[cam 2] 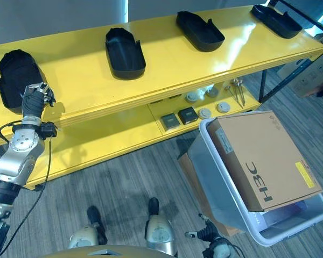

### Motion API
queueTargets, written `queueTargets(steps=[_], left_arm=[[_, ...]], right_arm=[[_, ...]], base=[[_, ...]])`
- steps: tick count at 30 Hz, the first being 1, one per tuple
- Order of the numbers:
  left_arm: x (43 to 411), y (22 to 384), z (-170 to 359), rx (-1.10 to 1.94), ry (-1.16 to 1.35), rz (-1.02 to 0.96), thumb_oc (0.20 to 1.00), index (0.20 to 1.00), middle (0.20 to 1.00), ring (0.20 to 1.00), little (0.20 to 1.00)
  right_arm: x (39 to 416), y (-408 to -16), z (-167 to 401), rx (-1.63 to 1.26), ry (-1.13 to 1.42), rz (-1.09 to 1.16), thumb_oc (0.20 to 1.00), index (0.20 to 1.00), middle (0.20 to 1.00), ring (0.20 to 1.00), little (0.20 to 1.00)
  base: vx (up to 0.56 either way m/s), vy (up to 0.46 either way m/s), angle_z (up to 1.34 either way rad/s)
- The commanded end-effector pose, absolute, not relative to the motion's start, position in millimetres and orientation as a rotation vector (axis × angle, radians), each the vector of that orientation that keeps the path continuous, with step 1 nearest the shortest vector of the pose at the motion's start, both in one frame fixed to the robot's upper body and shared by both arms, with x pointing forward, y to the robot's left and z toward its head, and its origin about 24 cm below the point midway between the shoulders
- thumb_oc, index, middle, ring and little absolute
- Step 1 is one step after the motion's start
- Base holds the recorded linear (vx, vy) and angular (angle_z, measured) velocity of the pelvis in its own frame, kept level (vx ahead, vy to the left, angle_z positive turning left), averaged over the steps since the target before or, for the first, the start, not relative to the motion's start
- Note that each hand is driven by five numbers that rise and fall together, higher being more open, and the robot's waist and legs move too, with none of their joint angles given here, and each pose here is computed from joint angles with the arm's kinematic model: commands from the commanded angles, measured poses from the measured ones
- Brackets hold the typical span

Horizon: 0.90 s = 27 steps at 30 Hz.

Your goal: Move parts from the plastic box to the shelf.

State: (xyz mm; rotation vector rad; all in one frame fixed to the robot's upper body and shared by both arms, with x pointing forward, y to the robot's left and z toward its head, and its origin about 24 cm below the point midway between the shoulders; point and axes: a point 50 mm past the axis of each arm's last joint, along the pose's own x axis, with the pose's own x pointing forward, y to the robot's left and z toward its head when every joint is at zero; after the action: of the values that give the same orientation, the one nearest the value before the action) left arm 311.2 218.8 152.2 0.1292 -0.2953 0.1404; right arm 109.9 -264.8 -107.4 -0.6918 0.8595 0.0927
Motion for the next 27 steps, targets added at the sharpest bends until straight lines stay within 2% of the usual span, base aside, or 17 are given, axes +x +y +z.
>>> queueTargets(steps=[1, 27], left_arm=[[322, 235, 164, 0.187, -0.318, 0.223, 0.2, 0.2, 0.2, 0.2, 0.2], [343, 303, 131, 0.25, -0.07, 0.584, 0.2, 0.2, 0.2, 0.2, 0.2]], right_arm=[[116, -258, -104, -0.653, 0.809, 0.074, 1.0, 1.0, 1.0, 1.0, 1.0], [116, -257, -104, -0.685, 0.824, 0.133, 1.0, 1.0, 1.0, 1.0, 1.0]], base=[[0.01, 0.004, 0.06], [0.01, 0.0, -0.01]])
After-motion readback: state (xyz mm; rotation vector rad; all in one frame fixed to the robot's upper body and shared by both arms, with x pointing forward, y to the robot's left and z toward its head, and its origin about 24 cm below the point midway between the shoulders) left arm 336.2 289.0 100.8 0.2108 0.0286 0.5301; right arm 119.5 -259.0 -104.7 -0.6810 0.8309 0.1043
